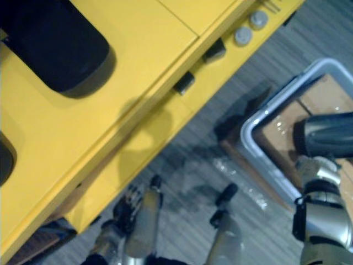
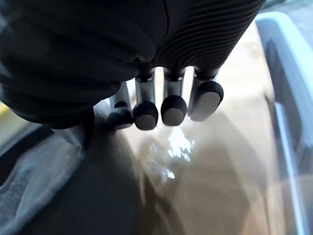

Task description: Walk over and take plastic housings, then place them on the shelf

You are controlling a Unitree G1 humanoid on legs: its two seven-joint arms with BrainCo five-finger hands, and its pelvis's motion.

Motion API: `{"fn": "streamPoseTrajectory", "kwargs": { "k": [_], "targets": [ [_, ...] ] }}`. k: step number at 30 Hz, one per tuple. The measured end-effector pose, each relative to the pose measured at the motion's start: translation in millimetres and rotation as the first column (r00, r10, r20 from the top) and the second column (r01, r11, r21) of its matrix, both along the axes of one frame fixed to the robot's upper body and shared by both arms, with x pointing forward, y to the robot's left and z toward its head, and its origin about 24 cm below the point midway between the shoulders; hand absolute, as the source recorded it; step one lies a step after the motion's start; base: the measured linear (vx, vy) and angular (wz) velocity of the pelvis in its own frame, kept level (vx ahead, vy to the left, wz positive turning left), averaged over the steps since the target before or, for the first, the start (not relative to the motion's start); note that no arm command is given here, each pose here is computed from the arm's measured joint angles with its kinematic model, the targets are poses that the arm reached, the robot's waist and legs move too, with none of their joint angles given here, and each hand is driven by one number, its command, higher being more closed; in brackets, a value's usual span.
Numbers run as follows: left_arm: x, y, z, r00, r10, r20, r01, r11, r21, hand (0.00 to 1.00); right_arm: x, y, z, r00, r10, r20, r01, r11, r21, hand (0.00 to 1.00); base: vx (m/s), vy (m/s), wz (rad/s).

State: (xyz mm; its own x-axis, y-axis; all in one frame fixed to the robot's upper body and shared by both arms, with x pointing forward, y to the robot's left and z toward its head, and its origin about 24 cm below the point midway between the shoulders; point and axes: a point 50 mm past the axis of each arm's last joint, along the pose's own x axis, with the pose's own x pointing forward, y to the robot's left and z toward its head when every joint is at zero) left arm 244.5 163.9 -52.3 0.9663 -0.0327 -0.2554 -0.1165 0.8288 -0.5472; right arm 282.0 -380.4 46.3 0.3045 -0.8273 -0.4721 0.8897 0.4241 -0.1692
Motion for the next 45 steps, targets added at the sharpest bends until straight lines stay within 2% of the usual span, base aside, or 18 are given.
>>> {"fn": "streamPoseTrajectory", "kwargs": {
  "k": [3, 9, 11, 14, 19, 23, 26, 28, 31, 38, 41, 45],
  "targets": [
    [12, -5, 18, 0.998, -0.025, 0.052, 0.025, 1.0, 0.017, 0.0, -11, -10, -1, 0.999, -0.033, 0.012, 0.034, 0.998, -0.055, 1.0, 0.04, -0.04, -0.15],
    [18, -9, 38, 0.983, -0.169, 0.071, 0.155, 0.973, 0.169, 0.0, -18, -20, 2, 0.999, -0.036, 0.021, 0.038, 0.991, -0.128, 1.0, 0.03, -0.053, -0.12],
    [25, -17, 52, 0.958, -0.269, 0.102, 0.235, 0.937, 0.259, 0.0, -18, -22, 3, 1.0, -0.021, 0.007, 0.022, 0.988, -0.151, 1.0, 0.0, -0.028, -0.14],
    [30, -25, 65, 0.921, -0.374, 0.109, 0.322, 0.888, 0.327, 0.0, -10, -20, 9, 1.0, -0.003, -0.002, 0.002, 0.986, -0.168, 1.0, 0.0, -0.004, -0.02],
    [39, -30, 74, 0.85, -0.525, 0.035, 0.463, 0.778, 0.424, 0.0, 0, -28, 39, 0.999, 0.037, -0.005, -0.037, 0.956, -0.29, 1.0, -0.01, 0.0, -0.1],
    [51, -37, 87, 0.812, -0.584, 0.009, 0.504, 0.708, 0.494, 0.0, 11, -29, 71, 0.995, 0.097, -0.013, -0.093, 0.889, -0.448, 1.0, -0.01, 0.005, -0.17],
    [61, -39, 100, 0.784, -0.621, -0.009, 0.527, 0.659, 0.537, 0.0, 26, -14, 99, 0.981, 0.192, -0.006, -0.159, 0.799, -0.58, 1.0, 0.01, -0.002, -0.28],
    [70, -42, 111, 0.773, -0.634, -0.027, 0.532, 0.623, 0.573, 0.0, 35, 1, 123, 0.961, 0.276, -0.011, -0.209, 0.7, -0.683, 1.0, 0.02, 0.005, -0.28],
    [79, -45, 122, 0.779, -0.626, -0.031, 0.492, 0.579, 0.65, 0.0, 37, 15, 132, 0.938, 0.342, -0.061, -0.267, 0.596, -0.757, 1.0, 0.02, 0.003, -0.16],
    [92, -41, 126, 0.792, -0.599, -0.116, 0.521, 0.566, 0.639, 0.0, 36, 29, 136, 0.891, 0.414, -0.187, -0.379, 0.451, -0.808, 1.0, 0.01, 0.001, -0.17],
    [95, -41, 124, 0.793, -0.591, -0.145, 0.551, 0.595, 0.585, 0.0, 38, 37, 133, 0.86, 0.453, -0.233, -0.431, 0.405, -0.806, 1.0, -0.02, 0.005, -0.09],
    [100, -40, 124, 0.799, -0.58, -0.161, 0.572, 0.648, 0.503, 0.0, 36, 44, 118, 0.833, 0.48, -0.275, -0.482, 0.386, -0.786, 1.0, -0.01, -0.001, -0.07]
  ]
}}
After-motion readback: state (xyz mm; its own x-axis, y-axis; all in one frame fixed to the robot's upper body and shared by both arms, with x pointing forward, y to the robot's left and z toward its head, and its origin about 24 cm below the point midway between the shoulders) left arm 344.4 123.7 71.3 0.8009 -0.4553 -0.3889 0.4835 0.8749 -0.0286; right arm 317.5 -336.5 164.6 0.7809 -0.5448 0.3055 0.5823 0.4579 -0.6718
